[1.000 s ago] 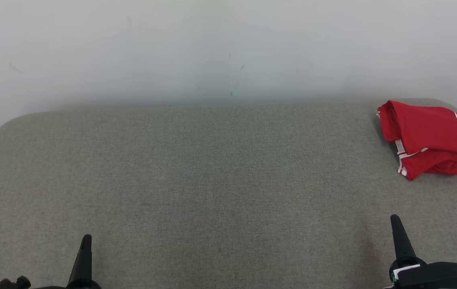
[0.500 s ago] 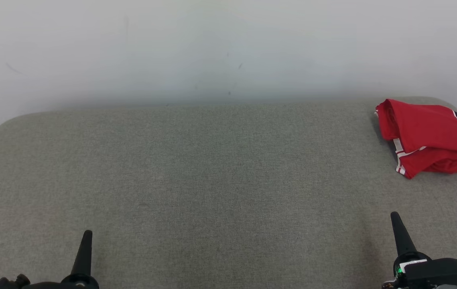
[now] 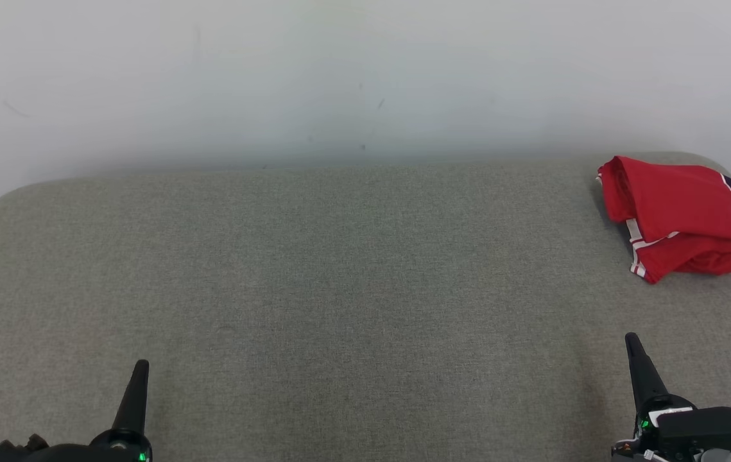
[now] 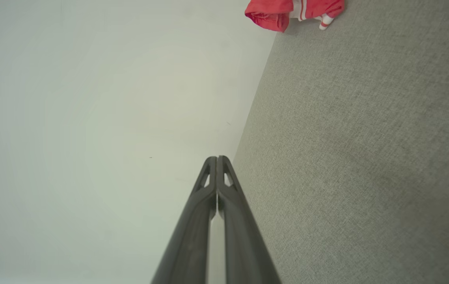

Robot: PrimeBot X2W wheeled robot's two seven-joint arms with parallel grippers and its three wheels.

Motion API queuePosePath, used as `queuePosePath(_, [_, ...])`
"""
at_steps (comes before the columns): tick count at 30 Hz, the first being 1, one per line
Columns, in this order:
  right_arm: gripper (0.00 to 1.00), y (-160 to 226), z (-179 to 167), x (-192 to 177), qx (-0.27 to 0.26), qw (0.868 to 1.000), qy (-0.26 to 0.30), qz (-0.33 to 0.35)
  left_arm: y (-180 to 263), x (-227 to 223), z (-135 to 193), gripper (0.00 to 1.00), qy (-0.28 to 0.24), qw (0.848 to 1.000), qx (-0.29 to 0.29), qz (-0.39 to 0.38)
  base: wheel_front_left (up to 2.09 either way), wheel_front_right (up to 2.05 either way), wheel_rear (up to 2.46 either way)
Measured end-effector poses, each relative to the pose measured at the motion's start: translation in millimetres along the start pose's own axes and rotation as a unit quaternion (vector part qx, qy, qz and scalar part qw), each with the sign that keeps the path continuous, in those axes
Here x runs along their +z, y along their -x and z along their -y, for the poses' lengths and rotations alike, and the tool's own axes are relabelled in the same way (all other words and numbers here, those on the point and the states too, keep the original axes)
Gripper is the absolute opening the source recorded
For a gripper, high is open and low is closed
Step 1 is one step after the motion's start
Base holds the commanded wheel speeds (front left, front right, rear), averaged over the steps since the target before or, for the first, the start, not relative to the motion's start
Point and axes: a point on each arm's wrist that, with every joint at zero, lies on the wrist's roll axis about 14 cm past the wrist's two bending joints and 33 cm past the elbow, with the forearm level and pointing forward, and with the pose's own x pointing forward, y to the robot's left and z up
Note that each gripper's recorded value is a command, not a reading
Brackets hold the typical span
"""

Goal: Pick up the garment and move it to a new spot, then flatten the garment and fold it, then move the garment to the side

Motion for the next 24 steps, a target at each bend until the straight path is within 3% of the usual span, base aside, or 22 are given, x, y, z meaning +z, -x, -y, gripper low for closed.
queuePosePath(24, [0.00, -5.4, -3.4, 5.8, 0.008, 0.996, -0.089, 0.005, -8.7, -5.3, 7.6, 0.00, 0.095, 0.995, -0.014, -0.016, 0.00, 0.00, 0.00])
